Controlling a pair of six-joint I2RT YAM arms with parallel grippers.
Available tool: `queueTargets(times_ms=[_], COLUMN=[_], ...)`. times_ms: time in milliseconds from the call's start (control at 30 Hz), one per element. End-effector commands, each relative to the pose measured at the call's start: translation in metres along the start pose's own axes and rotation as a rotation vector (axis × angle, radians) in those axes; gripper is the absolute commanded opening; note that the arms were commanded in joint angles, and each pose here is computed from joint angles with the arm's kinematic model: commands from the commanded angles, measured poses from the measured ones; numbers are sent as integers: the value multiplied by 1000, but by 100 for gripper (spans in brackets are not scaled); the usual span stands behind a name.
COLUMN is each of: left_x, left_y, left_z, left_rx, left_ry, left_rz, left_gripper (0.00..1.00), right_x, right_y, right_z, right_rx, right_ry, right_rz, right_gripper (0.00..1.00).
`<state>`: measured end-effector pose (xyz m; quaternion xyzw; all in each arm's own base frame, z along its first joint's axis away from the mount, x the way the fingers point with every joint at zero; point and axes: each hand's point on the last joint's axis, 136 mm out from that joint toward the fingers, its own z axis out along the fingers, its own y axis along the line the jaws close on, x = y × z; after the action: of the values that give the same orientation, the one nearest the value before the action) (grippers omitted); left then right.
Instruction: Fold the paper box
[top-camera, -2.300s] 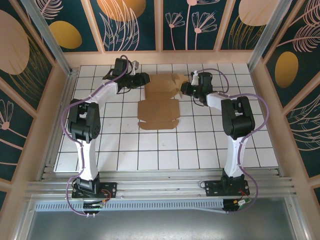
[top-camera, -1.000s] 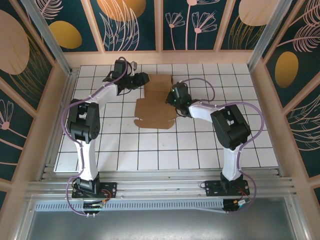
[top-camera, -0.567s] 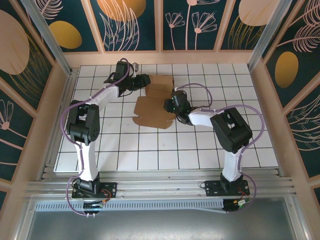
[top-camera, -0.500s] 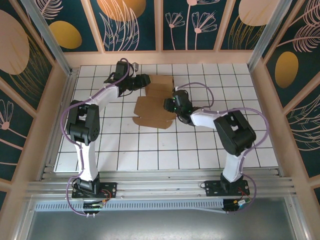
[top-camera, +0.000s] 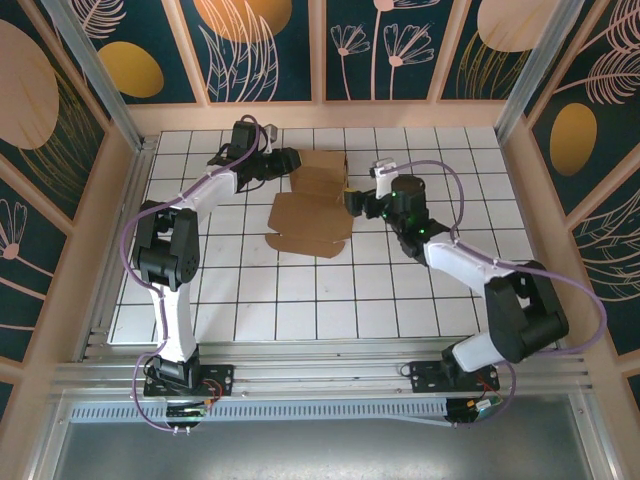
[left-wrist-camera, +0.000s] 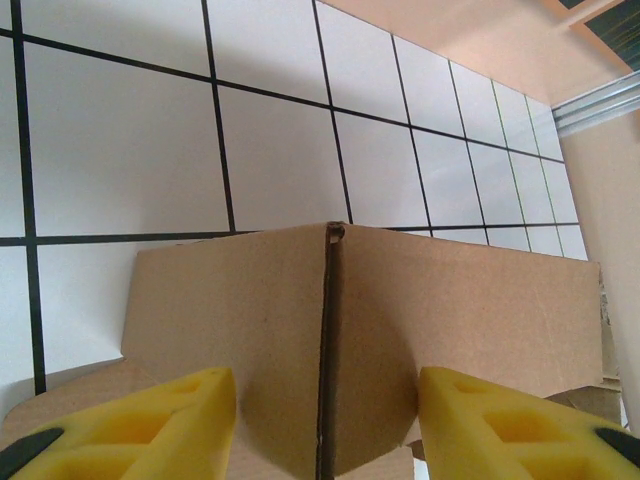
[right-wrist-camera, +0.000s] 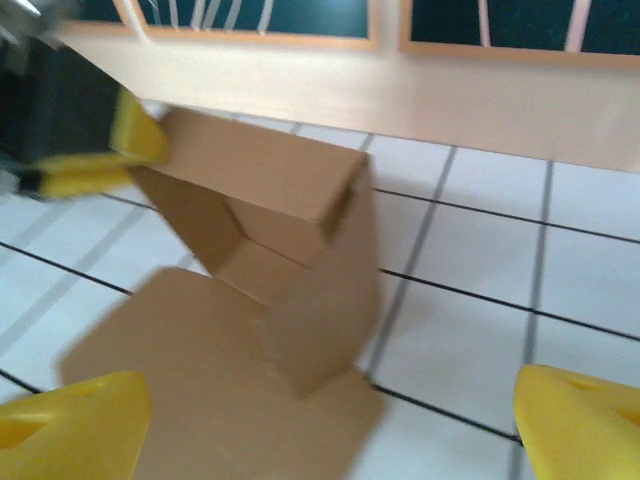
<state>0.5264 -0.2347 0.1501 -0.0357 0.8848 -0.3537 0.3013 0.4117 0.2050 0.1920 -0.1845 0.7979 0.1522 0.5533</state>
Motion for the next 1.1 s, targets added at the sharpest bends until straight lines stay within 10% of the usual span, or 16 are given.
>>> queueTargets(times_ms=[0,467,933,1067], left_x=[29,24,23,24], left_y=[21,16,15,16], left_z=[11,6,6,6], left_rx=[-76,-71,-69,-69], left_ry=[98,89,90,93], left_rz=[-18,-7,-4,-5], left_gripper=[50,50,50,50], right_x=[10,15,24,27], right_y=[-1,2,26,29], right_z=[23,102,125,108], right_rx=[-74,-204,-309,-347], right_ry=[40,40,70,116], right_rz=[-279,-399,-475,-590], right_gripper=[93,61,65,83])
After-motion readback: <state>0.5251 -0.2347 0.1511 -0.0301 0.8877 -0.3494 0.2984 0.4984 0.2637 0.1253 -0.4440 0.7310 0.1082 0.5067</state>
